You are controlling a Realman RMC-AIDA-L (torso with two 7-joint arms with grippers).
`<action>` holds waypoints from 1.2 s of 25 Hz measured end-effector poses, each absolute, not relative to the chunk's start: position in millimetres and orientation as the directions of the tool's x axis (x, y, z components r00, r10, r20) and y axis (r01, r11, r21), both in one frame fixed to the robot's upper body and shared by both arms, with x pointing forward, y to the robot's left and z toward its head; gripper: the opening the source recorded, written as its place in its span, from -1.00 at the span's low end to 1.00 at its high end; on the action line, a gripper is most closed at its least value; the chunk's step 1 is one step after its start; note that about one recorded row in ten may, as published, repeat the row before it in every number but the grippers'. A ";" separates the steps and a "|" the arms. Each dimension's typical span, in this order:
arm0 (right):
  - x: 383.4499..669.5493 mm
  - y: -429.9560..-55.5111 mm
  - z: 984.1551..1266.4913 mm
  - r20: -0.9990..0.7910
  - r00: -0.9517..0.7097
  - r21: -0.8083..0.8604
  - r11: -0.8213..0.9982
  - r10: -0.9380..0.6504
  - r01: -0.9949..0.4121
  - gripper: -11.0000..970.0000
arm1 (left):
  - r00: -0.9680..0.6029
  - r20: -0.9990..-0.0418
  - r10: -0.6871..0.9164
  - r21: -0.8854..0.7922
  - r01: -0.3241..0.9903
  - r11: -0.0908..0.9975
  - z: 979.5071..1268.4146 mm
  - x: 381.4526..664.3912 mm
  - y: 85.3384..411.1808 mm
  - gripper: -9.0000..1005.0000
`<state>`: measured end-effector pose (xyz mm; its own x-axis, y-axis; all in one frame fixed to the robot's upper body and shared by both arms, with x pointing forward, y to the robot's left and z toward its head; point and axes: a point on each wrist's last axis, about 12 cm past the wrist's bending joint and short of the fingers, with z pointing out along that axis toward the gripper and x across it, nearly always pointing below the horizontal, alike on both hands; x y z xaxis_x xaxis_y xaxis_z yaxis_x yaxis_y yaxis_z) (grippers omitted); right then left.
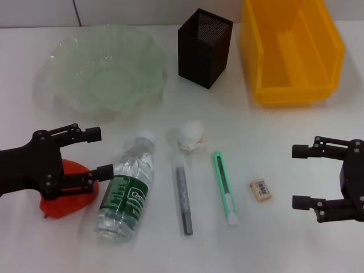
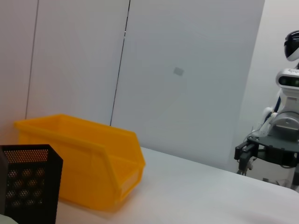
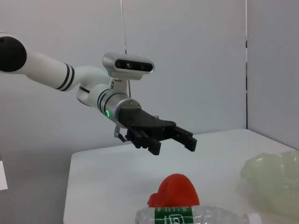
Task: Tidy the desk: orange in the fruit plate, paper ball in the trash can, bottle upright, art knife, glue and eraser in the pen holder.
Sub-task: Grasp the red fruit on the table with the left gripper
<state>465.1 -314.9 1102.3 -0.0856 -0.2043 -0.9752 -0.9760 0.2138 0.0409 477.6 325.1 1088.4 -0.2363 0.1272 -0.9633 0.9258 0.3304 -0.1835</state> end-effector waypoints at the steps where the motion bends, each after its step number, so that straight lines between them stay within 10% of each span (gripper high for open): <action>1: 465.1 -314.9 1102.3 -0.975 -0.086 0.041 0.214 -0.204 -0.976 0.72 | -0.235 -0.964 0.127 -0.182 0.925 0.333 1088.6 477.6 325.4 0.65; 30: 457.4 -319.6 1094.0 -0.980 -0.112 0.067 0.254 -0.166 -0.965 0.72 | -0.270 -0.944 0.191 -0.112 0.804 0.585 1054.7 448.1 365.2 0.63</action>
<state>457.4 -319.6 1094.0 -0.1123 -0.1664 -0.9796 -0.9650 0.2536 0.0675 448.1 365.2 1054.7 -0.2703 0.1905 -0.9437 0.8035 0.5846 -0.1121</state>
